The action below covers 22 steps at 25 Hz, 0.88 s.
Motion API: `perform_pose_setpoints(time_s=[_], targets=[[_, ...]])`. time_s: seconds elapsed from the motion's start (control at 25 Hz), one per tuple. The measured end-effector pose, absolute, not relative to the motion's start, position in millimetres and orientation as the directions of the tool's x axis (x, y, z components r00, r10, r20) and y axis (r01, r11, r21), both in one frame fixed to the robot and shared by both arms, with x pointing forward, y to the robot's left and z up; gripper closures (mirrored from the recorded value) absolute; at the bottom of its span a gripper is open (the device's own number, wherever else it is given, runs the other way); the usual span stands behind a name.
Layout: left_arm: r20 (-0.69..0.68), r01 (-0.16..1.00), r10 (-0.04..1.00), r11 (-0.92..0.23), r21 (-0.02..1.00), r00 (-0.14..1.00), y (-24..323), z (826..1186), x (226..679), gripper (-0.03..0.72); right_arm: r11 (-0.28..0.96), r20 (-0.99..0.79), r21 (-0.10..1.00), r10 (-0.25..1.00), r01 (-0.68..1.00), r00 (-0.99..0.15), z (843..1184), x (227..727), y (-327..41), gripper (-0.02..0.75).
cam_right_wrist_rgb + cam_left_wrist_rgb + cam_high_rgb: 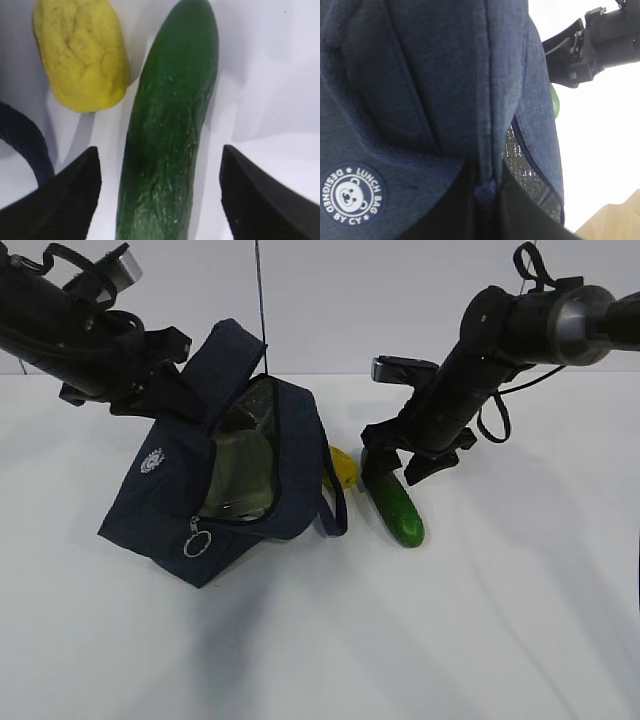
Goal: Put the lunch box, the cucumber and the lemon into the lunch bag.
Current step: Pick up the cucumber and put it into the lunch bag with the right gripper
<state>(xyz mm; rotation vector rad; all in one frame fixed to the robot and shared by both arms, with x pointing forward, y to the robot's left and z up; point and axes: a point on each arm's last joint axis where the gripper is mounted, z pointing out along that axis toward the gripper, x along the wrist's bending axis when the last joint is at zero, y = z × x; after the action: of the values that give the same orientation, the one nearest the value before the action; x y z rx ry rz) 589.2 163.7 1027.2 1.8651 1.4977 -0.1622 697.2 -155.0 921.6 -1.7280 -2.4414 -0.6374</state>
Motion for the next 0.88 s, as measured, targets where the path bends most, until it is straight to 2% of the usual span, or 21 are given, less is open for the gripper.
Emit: perform_pose_setpoints(time_s=[0.6,0.72,0.88], targets=[[-0.514,0.889,0.798,-0.057,0.455,0.314,163.8,1027.2,589.3,0.671,0.287,0.32,0.266,0.874,0.92,-0.365,921.7,693.3,-148.5,0.191],[-0.514,0.889,0.798,-0.057,0.455,0.314,163.8,1027.2,589.3,0.671,0.287,0.32,0.266,0.874,0.92,-0.365,921.7,693.3,-148.5,0.232],[-0.514,0.889,0.798,-0.057,0.455,0.314,163.8,1027.2,589.3,0.671,0.288,0.318,0.266,0.875,0.92,-0.366,921.6,693.3,-148.6,0.326]])
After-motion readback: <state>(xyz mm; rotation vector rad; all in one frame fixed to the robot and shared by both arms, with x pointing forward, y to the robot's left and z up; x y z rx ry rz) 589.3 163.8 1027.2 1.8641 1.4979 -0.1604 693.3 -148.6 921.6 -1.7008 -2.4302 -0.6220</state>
